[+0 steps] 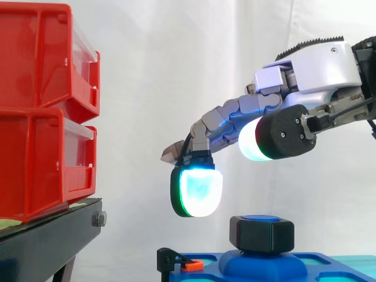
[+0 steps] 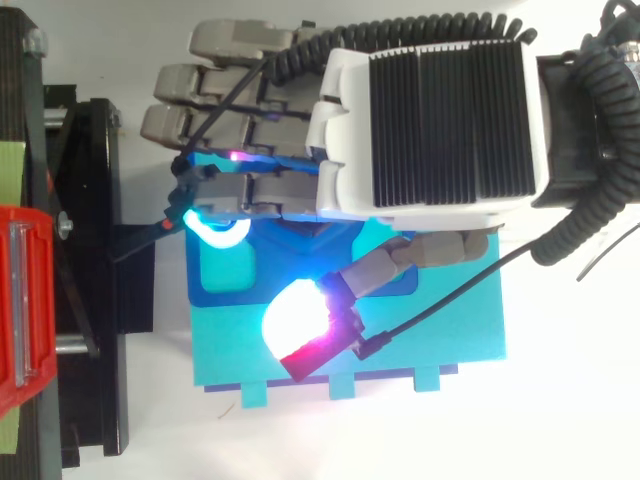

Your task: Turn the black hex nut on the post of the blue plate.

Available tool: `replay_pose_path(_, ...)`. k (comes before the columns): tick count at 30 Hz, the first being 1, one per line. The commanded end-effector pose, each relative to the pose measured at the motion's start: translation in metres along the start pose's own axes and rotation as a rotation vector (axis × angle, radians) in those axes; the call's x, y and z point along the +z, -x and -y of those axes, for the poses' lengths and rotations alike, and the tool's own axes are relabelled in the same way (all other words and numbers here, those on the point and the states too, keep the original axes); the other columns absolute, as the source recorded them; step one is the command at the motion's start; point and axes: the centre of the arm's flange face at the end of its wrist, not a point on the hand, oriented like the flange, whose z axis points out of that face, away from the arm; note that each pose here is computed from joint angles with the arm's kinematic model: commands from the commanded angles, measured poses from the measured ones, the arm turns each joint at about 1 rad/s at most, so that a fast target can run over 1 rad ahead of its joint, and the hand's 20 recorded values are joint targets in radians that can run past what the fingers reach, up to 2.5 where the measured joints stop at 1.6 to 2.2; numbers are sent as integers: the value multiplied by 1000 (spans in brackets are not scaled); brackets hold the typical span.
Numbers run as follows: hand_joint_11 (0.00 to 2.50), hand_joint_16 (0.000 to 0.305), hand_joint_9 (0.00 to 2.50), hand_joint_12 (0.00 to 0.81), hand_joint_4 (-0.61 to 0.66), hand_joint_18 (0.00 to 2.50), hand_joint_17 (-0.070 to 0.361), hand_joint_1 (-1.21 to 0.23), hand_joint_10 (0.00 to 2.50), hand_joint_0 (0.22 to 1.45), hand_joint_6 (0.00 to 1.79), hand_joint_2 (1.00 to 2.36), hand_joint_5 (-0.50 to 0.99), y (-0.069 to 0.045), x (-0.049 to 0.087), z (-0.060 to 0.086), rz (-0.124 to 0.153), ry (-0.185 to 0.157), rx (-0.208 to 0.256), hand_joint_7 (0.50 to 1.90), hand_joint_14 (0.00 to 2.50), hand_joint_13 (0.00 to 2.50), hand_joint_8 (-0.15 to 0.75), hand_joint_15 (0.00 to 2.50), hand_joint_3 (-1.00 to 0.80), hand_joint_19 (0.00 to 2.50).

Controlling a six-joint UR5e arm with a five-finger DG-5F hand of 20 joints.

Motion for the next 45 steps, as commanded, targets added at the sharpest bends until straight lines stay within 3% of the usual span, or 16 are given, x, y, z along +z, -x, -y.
replay_pose_path(1,0,56,207,350,179,0,126,-231,0,458,502,1000,-210,2,-2,5,1,-5,-2,962,0,200,218,17,-500,51)
replay_pose_path(14,0,56,211,350,182,0,126,-233,0,459,502,1000,-205,0,-10,24,-33,-12,-23,1001,0,200,219,17,-500,58)
replay_pose_path(25,0,56,215,350,178,0,125,-237,0,460,502,1000,-198,0,-14,35,-43,-8,-36,1064,0,206,218,22,-500,52)
replay_pose_path(30,0,56,219,349,178,0,125,-240,0,461,501,1000,-196,-1,-19,50,-56,-16,-50,1096,1,213,217,24,-500,53)
replay_pose_path(42,0,55,235,348,179,0,124,-245,0,463,500,1000,-190,2,-27,68,-60,-6,-69,1147,0,225,219,23,-500,55)
replay_pose_path(45,0,55,240,348,179,0,124,-245,0,464,500,1000,-189,8,-28,72,-50,1,-76,1149,0,227,219,23,-500,56)
